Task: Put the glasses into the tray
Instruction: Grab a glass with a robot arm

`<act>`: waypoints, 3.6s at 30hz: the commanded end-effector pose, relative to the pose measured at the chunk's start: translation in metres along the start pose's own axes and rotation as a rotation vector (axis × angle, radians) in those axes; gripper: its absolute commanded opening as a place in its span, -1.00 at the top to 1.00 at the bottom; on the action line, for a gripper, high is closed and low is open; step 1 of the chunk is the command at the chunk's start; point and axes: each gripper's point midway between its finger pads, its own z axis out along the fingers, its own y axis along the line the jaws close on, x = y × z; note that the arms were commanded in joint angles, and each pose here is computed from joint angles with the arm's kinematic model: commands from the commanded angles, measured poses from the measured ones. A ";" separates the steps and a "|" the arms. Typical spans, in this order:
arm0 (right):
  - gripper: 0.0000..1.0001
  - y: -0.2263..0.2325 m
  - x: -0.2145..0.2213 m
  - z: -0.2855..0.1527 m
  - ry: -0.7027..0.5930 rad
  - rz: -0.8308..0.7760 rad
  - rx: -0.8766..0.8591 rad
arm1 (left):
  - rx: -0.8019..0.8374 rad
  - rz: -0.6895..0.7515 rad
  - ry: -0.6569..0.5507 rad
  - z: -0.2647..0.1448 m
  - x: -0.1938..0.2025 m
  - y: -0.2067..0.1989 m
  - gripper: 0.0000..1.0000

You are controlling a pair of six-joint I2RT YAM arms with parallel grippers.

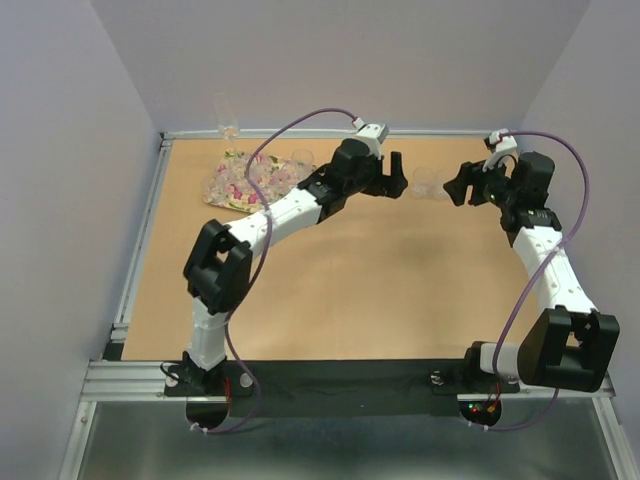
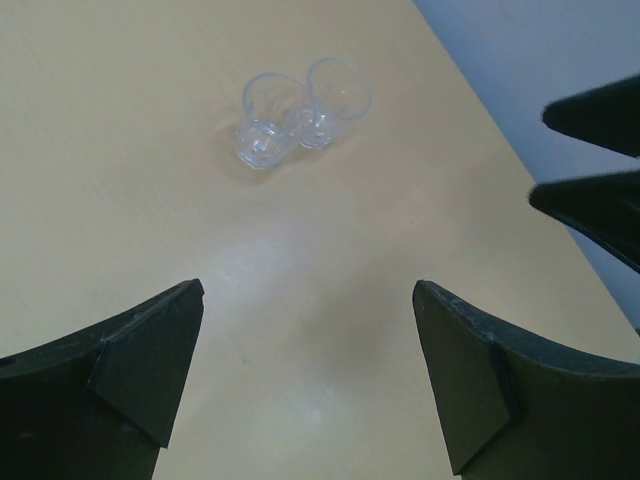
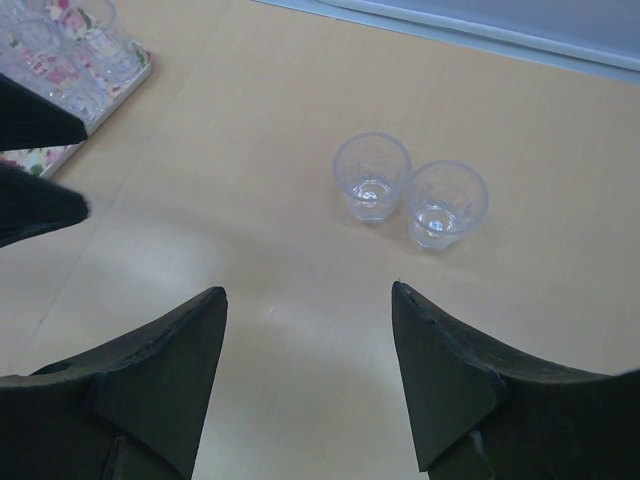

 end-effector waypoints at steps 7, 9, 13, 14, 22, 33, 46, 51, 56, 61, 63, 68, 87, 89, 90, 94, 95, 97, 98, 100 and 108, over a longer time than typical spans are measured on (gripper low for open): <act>-0.46 -0.030 -0.016 -0.015 -0.064 -0.025 0.117 | -0.218 -0.068 -0.054 0.078 -0.044 0.022 -0.86; -0.46 -0.032 -0.014 -0.016 -0.061 -0.015 0.119 | -0.243 -0.074 -0.069 0.092 -0.040 0.030 -0.81; -0.46 -0.037 -0.011 -0.017 -0.058 0.011 0.120 | -0.226 -0.092 -0.114 0.109 -0.044 0.030 -0.66; -0.46 -0.039 -0.011 -0.017 -0.058 0.018 0.121 | -0.218 -0.100 -0.127 0.115 -0.045 0.029 -0.62; -0.46 -0.039 0.004 -0.007 -0.020 0.065 0.081 | -0.108 -0.111 -0.176 0.125 -0.055 0.011 -0.52; -0.42 -0.062 0.009 0.021 0.034 0.246 0.122 | -0.088 0.082 -0.258 0.045 -0.097 -0.003 -0.54; -0.07 -0.140 0.038 0.089 0.131 0.386 0.295 | -0.099 0.250 -0.287 -0.088 -0.103 -0.008 -0.56; 0.09 -0.154 0.036 0.107 0.148 0.389 0.290 | -0.110 0.262 -0.299 -0.136 -0.089 -0.003 -0.60; 0.22 -0.157 0.039 0.120 0.167 0.414 0.272 | -0.140 0.231 -0.315 -0.176 -0.068 0.011 -0.62; 0.25 -0.153 0.048 0.129 0.198 0.422 0.252 | -0.137 0.177 -0.335 -0.203 -0.052 0.015 -0.63; 0.25 -0.148 0.056 0.132 0.221 0.422 0.238 | -0.137 0.153 -0.343 -0.214 -0.043 0.018 -0.63; 0.26 -0.140 0.067 0.136 0.256 0.409 0.222 | -0.143 0.113 -0.365 -0.235 -0.029 0.025 -0.64; 0.99 -0.146 0.077 0.127 0.312 0.343 0.308 | -0.085 -0.005 -0.382 -0.258 0.000 0.026 -0.86; 0.99 -0.146 0.074 0.123 0.309 0.330 0.315 | -0.075 -0.029 -0.381 -0.257 0.004 0.025 -0.94; 0.99 -0.143 0.071 0.119 0.305 0.319 0.313 | -0.064 -0.036 -0.380 -0.257 0.008 0.025 -0.97; 0.99 -0.131 0.064 0.103 0.296 0.285 0.289 | -0.032 -0.072 -0.364 -0.252 0.019 0.023 -0.97; 0.99 -0.128 0.063 0.099 0.297 0.258 0.279 | -0.025 -0.082 -0.362 -0.252 0.021 0.023 -0.97; 0.99 -0.119 0.061 0.085 0.298 0.212 0.263 | -0.014 -0.106 -0.348 -0.248 0.029 0.023 -0.97; 0.99 -0.115 0.060 0.081 0.298 0.187 0.246 | -0.012 -0.125 -0.342 -0.246 0.033 0.024 -0.97; 0.99 -0.104 0.053 0.068 0.281 0.159 0.226 | 0.002 -0.143 -0.336 -0.244 0.038 0.024 -0.97; 0.99 -0.042 0.068 0.034 0.304 0.043 0.119 | 0.041 -0.229 -0.333 -0.234 0.050 0.023 -0.97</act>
